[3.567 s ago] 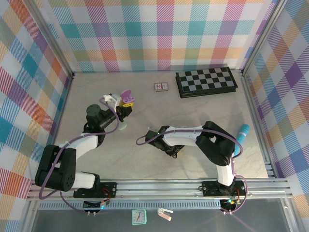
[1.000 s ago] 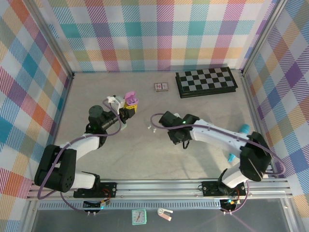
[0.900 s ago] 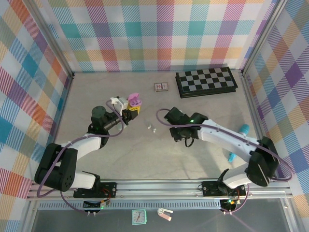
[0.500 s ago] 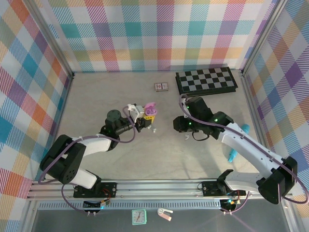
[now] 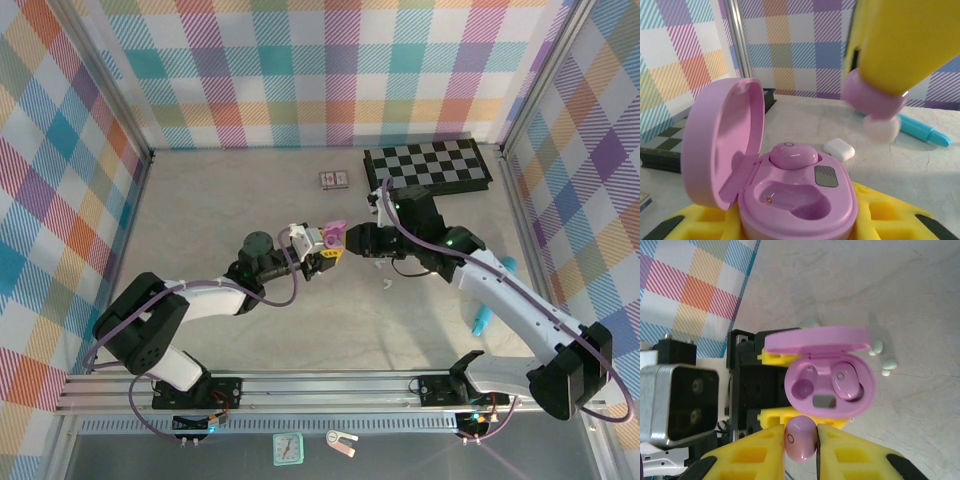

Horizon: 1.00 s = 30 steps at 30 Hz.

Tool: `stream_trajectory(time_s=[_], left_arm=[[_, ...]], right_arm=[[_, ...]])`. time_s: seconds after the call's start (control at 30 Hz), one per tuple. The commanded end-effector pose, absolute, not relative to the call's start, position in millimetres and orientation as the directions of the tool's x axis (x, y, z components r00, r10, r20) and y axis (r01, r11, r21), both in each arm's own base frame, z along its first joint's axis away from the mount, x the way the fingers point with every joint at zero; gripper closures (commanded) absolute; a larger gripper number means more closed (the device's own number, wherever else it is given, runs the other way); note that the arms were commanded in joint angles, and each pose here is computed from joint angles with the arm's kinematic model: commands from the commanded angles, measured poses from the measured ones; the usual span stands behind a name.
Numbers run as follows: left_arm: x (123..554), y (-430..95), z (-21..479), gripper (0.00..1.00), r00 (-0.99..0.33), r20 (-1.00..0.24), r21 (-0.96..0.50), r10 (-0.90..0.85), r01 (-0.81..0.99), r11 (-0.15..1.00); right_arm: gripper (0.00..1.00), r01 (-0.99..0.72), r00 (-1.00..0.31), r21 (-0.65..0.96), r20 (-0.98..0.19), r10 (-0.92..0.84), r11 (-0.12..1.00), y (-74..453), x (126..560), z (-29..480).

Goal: Insert the wireless bluetooth earbuds into the charging case

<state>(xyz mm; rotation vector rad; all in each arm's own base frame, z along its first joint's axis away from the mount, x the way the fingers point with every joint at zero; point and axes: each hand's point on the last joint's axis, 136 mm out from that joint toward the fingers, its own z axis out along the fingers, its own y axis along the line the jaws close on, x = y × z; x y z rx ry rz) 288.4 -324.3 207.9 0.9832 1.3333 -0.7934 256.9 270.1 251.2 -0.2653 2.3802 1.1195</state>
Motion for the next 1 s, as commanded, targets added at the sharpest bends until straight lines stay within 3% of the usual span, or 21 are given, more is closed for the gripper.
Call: stream_trajectory(time_s=[0.0, 0.97], left_arm=[[288.8, -334.9, 219.2, 0.73, 0.169, -0.982, 0.190, 0.086, 0.898, 0.396], [284.5, -345.6, 221.7, 0.73, 0.190, -0.976, 0.216, 0.105, 0.903, 0.372]], right_arm=[[0.79, -0.402, -0.850, 0.704, -0.525, 0.048, 0.585, 280.7, 262.8, 268.1], [0.79, -0.345, -0.867, 0.672, -0.495, 0.052, 0.656, 276.1, 277.0, 236.2]])
